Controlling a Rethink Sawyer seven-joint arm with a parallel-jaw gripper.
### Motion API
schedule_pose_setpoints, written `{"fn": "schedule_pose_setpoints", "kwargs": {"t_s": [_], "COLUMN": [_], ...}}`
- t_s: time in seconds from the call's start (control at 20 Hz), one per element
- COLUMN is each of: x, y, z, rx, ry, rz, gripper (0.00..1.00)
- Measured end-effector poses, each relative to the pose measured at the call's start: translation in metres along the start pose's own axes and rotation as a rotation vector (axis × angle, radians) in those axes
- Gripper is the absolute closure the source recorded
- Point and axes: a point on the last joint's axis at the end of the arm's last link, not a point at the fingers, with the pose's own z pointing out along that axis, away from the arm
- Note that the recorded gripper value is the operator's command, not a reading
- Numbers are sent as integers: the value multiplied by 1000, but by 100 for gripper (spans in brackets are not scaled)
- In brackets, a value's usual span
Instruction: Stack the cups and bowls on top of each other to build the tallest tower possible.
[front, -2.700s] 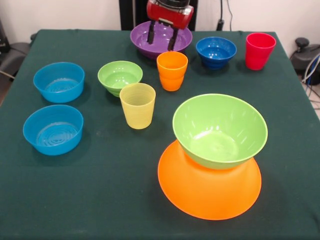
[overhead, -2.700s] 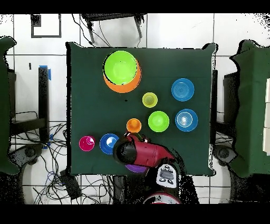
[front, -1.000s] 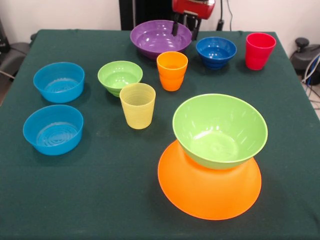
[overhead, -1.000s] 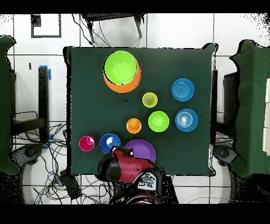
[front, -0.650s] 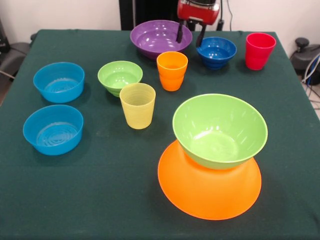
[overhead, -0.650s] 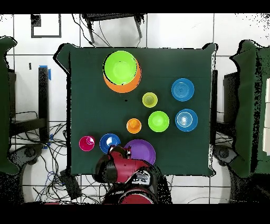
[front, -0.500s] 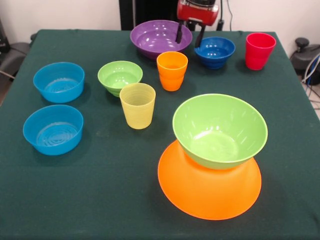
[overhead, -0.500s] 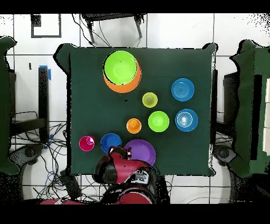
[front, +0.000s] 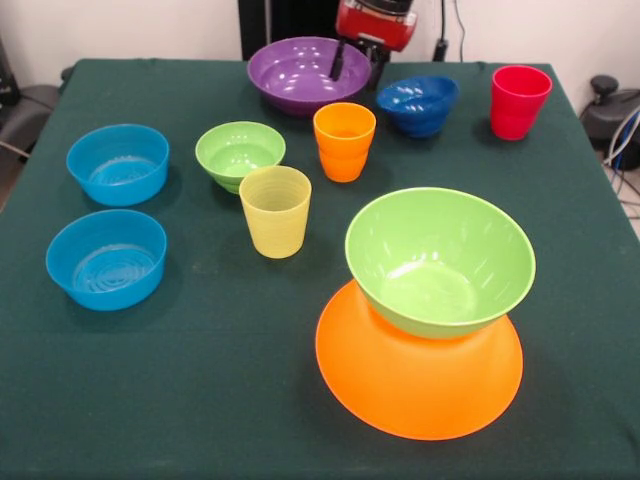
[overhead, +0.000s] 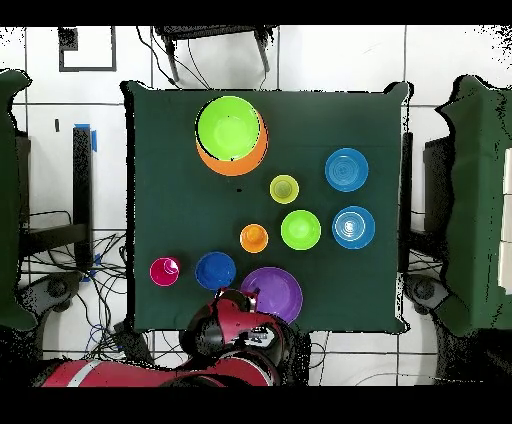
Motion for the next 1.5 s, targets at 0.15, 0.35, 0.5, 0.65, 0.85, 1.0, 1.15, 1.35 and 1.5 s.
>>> {"fn": "schedule_pose_setpoints", "kwargs": {"t_s": [0.15,0.35,0.5,0.65,0.85,1.0,1.15,1.35,1.5], "x": [5,8,10,11,12,12,12,11,8], "y": [-12,-14,-14,-14,-14,-15,-16,-17,-18], "z": [7,11,14,14,15,14,12,10,6], "rx": [21,22,21,22,21,22,21,21,19], "ry": [7,6,1,2,3,4,4,2,-3], "rz": [8,14,17,19,19,22,26,31,37], "gripper": [0,0,0,0,100,100,100,100,100]}}
